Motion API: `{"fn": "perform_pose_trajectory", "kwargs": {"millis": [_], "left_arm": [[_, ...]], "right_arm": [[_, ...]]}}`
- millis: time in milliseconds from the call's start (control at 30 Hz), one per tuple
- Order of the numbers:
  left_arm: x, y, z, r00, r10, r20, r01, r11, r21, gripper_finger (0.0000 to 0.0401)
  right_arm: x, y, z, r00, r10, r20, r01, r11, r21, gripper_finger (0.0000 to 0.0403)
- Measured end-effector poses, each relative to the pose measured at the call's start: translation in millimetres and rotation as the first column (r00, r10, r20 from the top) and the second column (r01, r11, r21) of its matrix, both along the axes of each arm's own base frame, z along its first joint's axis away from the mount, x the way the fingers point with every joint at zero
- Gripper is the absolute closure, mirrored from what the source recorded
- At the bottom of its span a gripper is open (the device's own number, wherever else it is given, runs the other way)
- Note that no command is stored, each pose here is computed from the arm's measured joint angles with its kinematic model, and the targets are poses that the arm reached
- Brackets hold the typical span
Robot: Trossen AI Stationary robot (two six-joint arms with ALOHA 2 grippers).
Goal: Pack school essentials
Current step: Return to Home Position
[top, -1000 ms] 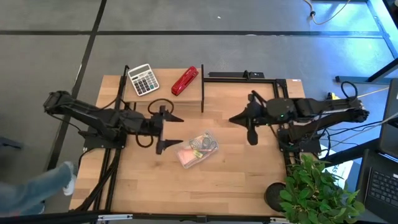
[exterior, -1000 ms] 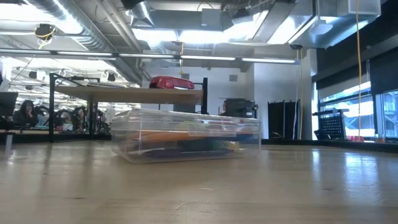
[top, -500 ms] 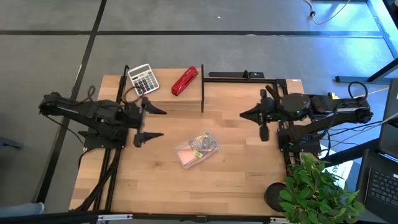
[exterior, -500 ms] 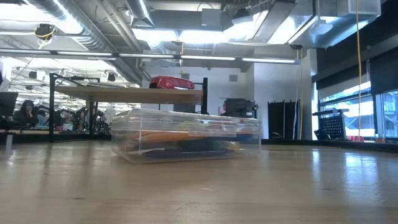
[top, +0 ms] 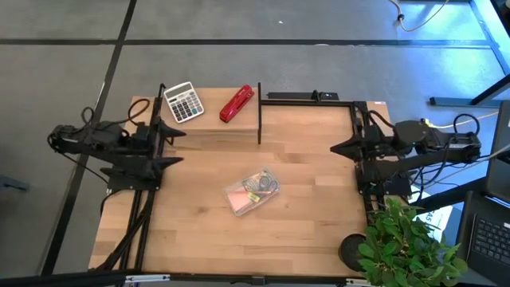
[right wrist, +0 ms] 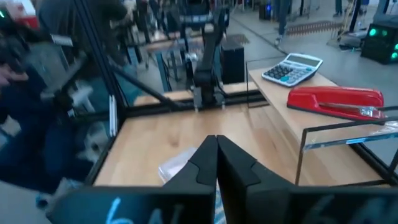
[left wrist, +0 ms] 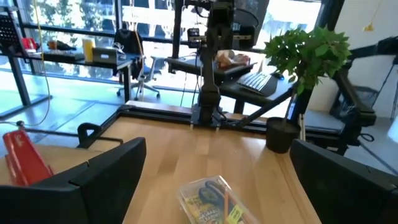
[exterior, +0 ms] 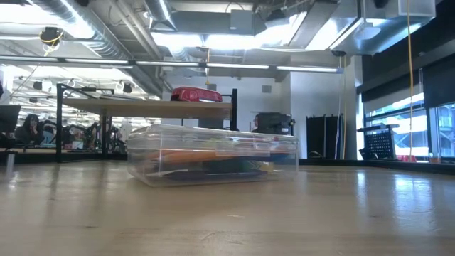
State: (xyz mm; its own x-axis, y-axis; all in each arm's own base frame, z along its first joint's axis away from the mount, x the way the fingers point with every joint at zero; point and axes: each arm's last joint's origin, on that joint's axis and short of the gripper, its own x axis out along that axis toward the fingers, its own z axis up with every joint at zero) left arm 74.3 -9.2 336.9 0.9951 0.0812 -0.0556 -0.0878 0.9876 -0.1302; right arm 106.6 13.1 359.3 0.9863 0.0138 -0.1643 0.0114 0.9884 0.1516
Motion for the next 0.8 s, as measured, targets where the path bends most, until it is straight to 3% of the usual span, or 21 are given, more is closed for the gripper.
{"fn": "perform_pose_trajectory", "kwargs": {"millis": [133,400,800], "left_arm": [[-13.5,3.4,-20.2,0.999,-0.001,0.034,0.002,1.000,-0.014,0.0008],[-26.7,6.6,-59.2,0.989,-0.004,0.150,0.010,0.999,-0.044,0.0008],[-13.8,3.6,-82.7,0.988,0.005,0.153,0.001,0.999,-0.044,0.0008]], "right_arm": [[-14.1,-2.3,-16.0,0.999,-0.007,0.053,0.004,0.998,0.060,0.0399],[-34.0,-5.1,-42.9,0.988,0.005,0.155,-0.018,0.997,0.082,0.0397],[-46.4,-7.1,-96.7,0.964,-0.011,0.267,-0.036,0.985,0.172,0.0396]]}}
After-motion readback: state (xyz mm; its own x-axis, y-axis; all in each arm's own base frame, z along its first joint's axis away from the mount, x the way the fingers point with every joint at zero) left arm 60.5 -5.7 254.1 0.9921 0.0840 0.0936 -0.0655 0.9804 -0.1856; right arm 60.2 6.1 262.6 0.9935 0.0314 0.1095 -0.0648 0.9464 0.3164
